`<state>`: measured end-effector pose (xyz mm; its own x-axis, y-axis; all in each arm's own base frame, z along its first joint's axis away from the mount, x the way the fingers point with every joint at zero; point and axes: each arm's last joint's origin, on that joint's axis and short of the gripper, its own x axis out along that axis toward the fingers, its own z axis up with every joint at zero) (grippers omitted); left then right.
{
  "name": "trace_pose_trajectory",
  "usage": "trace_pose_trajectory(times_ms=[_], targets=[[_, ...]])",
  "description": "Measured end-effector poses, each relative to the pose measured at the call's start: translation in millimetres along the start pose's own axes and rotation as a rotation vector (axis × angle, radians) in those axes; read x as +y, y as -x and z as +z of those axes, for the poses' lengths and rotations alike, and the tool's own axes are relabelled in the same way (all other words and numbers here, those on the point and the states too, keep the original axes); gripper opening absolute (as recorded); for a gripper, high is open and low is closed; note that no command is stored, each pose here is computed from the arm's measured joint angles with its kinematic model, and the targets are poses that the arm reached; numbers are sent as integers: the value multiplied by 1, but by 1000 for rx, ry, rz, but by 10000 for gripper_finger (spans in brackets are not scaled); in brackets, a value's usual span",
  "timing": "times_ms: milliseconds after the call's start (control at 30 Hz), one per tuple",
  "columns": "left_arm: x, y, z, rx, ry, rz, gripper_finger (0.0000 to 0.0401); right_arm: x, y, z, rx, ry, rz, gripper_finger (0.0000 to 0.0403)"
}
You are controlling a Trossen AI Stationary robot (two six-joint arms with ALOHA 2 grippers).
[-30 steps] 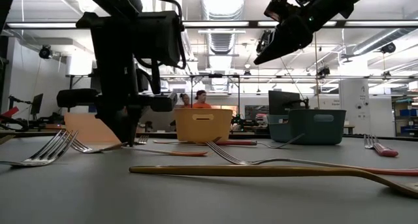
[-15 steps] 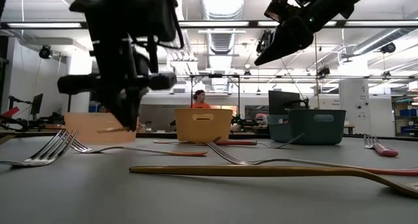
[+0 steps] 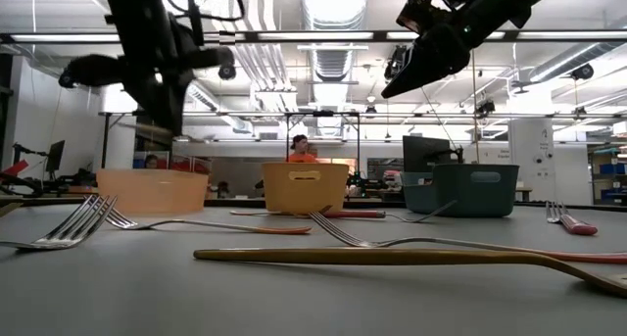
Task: Sort silverware by color (type)
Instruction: Put the gold fork into the orange bin
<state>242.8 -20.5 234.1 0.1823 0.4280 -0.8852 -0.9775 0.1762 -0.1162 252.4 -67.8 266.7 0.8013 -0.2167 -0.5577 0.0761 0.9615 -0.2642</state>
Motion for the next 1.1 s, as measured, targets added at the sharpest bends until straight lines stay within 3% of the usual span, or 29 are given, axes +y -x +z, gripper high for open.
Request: trace_pose_trajectory(times_ms=[467, 767, 1100], targets=[[46, 13, 70, -6, -74, 25, 0, 0, 0, 0, 0, -1, 0, 123], [79, -7, 115, 65, -114, 101, 0, 0, 0, 0, 0, -1, 0, 123], [108, -30, 145, 164, -175, 156, 0, 0, 0, 0, 0, 2, 0, 123]])
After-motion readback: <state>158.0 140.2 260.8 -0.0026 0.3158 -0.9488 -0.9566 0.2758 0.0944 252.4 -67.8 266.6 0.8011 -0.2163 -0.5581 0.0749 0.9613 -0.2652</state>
